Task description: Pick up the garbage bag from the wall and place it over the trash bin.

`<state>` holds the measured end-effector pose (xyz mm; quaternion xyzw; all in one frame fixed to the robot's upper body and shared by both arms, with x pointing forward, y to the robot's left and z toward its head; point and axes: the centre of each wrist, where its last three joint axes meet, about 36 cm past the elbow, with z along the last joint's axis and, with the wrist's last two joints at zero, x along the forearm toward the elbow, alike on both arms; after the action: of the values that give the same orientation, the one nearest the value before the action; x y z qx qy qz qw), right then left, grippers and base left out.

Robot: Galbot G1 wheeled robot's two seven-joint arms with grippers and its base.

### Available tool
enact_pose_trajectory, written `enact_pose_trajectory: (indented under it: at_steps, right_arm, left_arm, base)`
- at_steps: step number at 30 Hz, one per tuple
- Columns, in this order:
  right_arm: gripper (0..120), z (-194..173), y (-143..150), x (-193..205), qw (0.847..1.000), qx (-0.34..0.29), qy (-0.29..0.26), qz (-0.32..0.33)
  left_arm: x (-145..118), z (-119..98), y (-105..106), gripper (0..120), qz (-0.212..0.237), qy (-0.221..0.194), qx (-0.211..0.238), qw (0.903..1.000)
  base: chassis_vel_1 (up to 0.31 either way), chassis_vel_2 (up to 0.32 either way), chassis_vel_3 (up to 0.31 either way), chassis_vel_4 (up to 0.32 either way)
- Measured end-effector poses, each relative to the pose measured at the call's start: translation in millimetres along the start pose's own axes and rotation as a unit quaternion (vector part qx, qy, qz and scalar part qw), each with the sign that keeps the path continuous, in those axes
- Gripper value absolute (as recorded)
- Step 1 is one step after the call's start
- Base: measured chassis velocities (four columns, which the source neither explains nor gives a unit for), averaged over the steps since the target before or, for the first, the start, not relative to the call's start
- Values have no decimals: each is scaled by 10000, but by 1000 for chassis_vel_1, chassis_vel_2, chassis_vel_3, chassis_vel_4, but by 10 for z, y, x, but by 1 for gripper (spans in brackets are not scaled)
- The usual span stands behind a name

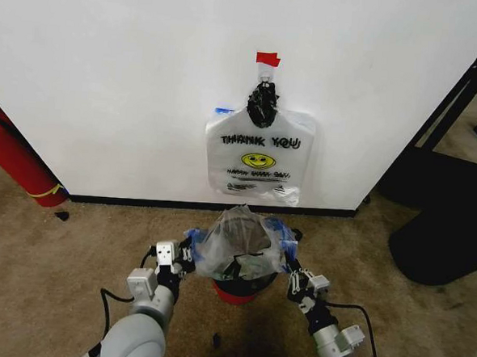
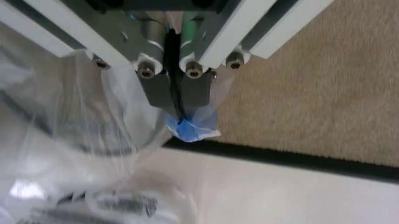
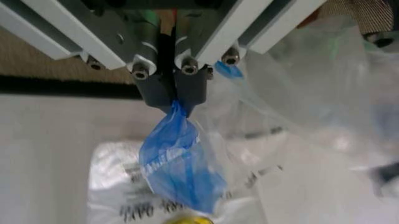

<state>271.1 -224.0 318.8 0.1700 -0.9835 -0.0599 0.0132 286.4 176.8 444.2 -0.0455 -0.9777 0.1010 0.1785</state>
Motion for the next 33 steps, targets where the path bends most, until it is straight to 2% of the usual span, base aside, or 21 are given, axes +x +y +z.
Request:
enact_pose_trajectory:
  at_steps: [8,21,27,33]
  right_arm:
    - [0,162,-85,70,9984,-139,424,336]
    - [0,368,-98,-72,9959,-379,669,482]
    - [0,424,-25,-1,9956,-376,774,361]
    - [0,374,-53,99,9963,-331,752,264]
  left_arm:
    - [49,137,20,0,-86,201,-155,9996]
    - [61,286,55,0,-148,485,-259,9984]
    - [188,239,34,0,-44,573,-277,9980]
    - [317,67,43,0,-1,484,-232,9986]
  base:
    - [0,0,0,0]
    - [0,0,0,0]
    - [0,0,0,0]
    - [0,0,0,0]
